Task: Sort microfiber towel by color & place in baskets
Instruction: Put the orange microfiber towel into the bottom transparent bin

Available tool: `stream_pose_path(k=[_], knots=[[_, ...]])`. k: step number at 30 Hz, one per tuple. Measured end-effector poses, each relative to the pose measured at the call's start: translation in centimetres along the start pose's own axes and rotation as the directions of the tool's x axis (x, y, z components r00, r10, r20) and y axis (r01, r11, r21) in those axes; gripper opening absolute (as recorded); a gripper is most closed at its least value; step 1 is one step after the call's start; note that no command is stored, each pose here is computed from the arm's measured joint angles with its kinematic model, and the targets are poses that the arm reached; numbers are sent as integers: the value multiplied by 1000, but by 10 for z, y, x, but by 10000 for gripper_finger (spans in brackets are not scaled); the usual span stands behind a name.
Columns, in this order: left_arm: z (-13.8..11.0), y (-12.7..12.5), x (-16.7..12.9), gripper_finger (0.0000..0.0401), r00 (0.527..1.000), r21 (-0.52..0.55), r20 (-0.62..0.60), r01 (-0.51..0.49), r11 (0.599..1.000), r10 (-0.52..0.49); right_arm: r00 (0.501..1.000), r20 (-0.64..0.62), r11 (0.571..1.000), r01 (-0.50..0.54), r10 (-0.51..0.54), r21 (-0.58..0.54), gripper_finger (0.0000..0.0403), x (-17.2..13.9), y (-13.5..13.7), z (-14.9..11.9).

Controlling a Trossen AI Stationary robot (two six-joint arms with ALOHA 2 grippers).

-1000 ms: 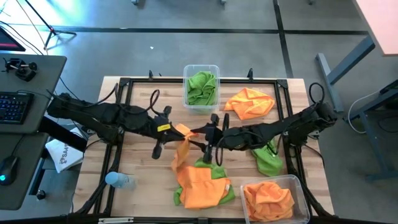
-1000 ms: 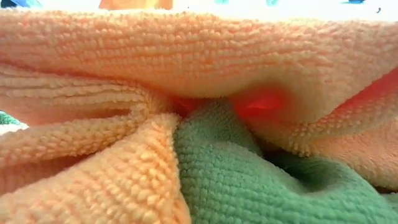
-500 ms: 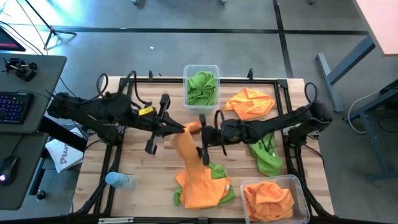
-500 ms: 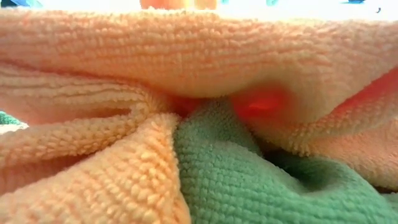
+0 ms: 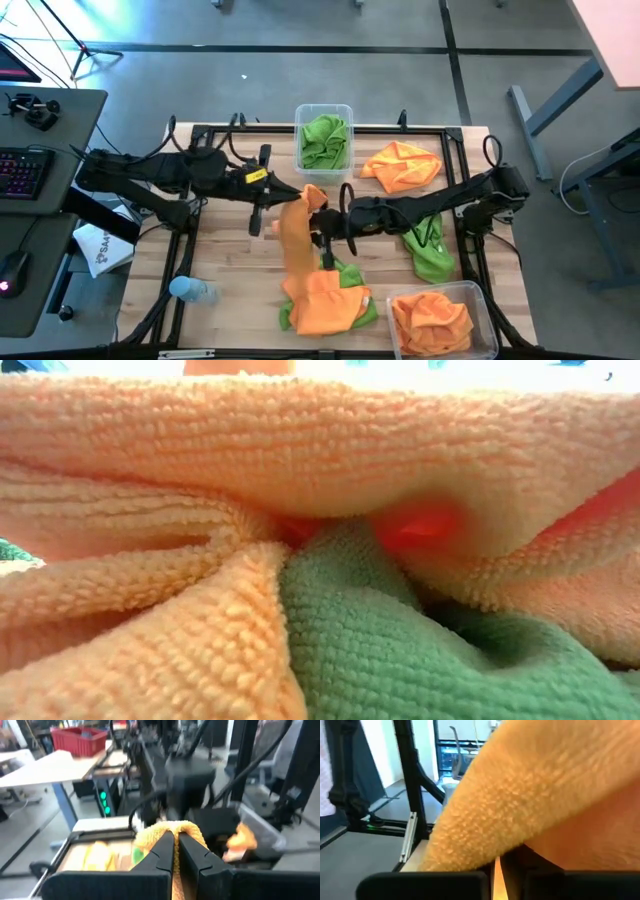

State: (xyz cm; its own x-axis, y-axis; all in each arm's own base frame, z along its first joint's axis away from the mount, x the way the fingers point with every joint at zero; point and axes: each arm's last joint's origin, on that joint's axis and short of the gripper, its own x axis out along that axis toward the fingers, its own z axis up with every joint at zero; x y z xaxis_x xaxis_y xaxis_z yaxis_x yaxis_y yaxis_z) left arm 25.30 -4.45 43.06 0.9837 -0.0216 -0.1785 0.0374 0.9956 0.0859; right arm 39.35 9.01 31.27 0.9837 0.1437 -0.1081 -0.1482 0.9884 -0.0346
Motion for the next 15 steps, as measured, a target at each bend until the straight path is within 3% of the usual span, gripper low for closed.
stream_pose_path(k=[4, 9, 15], knots=[[-9, 3, 0, 0, 996, 7, -92, -16, 1000, 17, 997, -50, 998, 63, -64, -10, 5, -7, 1, 2], [-13, 6, -1, 0, 987, 2, -138, -82, 997, 81, 970, -106, 975, 221, -221, -14, 14, -25, 0, 12], [-13, 7, -2, 1, 984, 15, -134, -117, 993, 118, 970, -133, 978, 206, -204, 6, 8, -43, 3, 24]])
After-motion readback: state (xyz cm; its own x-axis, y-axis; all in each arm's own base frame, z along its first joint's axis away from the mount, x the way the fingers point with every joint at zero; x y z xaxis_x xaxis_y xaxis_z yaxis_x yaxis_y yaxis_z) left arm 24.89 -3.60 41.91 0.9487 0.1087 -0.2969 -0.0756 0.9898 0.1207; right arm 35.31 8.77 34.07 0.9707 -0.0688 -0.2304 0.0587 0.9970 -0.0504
